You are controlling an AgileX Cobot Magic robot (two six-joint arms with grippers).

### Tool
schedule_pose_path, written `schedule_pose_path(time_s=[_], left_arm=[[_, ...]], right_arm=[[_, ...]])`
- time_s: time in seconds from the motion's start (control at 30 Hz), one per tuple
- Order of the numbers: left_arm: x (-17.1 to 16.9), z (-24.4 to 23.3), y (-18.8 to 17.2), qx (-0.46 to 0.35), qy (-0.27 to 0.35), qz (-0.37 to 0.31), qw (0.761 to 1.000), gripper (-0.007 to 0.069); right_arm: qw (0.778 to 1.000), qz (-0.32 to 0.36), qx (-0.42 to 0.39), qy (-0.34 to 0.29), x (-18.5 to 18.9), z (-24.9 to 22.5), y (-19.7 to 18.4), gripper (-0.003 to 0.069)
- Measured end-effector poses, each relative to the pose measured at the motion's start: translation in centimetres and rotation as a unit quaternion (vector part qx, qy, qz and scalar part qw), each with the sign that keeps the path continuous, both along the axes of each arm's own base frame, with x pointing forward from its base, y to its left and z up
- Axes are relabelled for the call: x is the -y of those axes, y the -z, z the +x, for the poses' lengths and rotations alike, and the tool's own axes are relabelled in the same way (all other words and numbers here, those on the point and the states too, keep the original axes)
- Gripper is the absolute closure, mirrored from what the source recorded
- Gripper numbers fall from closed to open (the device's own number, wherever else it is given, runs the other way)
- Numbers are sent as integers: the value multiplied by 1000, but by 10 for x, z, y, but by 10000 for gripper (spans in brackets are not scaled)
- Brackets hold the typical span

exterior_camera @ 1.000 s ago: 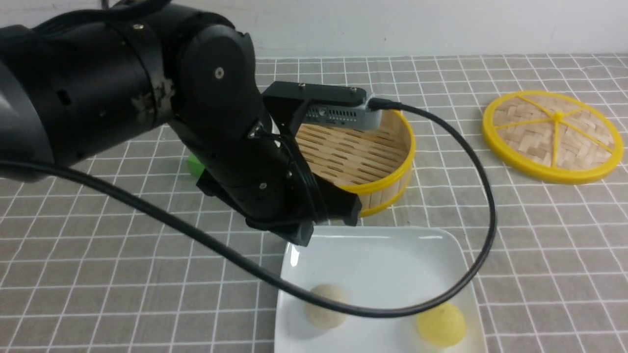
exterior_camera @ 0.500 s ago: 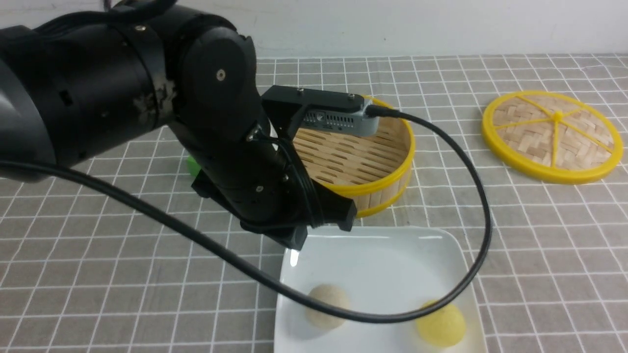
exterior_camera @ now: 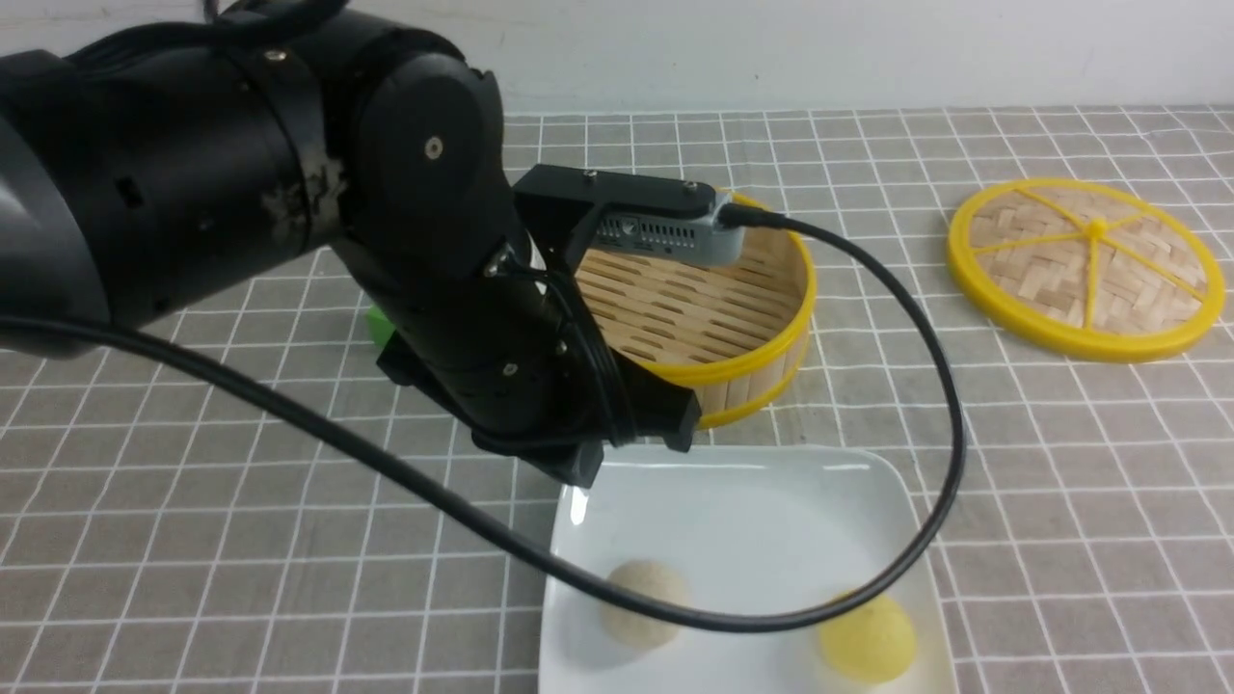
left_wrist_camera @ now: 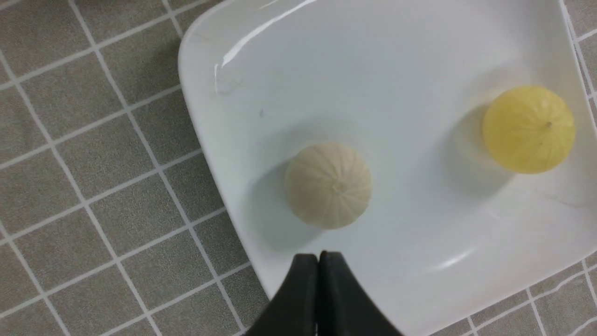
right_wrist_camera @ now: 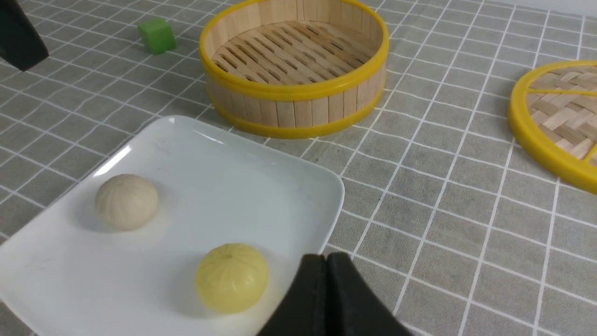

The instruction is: Put the steamed buns into the plate on the grey tablecloth.

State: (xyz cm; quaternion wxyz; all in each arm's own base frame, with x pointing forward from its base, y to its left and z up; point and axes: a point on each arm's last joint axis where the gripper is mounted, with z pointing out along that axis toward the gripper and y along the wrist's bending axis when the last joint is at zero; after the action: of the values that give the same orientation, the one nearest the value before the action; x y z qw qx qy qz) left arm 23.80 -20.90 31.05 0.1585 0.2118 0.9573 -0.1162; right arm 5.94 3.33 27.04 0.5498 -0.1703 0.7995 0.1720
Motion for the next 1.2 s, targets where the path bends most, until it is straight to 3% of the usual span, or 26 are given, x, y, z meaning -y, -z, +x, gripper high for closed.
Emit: schedule_pose_path(time_s=[0.37, 0.6, 0.73, 0.93, 1.07, 1.2], left_arm=[[-1, 0, -2, 4, 0, -2, 1000, 603], [-17, -18, -48, 89, -2, -66, 994, 603], [-37, -37, -76, 138, -1, -79, 987, 603], [-96, -92, -120, 197, -18, -63, 978, 603], [-131, -134, -129, 213, -25, -85, 973, 603], [-159, -170, -112, 236, -25, -129, 963, 603]], right_arm=[[987, -26, 17, 160, 26, -10, 65, 659], [976, -34, 10, 217, 32, -9, 97, 656], [974, -31, 22, 222, 32, -8, 96, 655], [974, -30, 24, 223, 33, -8, 96, 649], [974, -30, 24, 223, 33, -8, 96, 645], [974, -30, 25, 223, 33, -8, 96, 642]])
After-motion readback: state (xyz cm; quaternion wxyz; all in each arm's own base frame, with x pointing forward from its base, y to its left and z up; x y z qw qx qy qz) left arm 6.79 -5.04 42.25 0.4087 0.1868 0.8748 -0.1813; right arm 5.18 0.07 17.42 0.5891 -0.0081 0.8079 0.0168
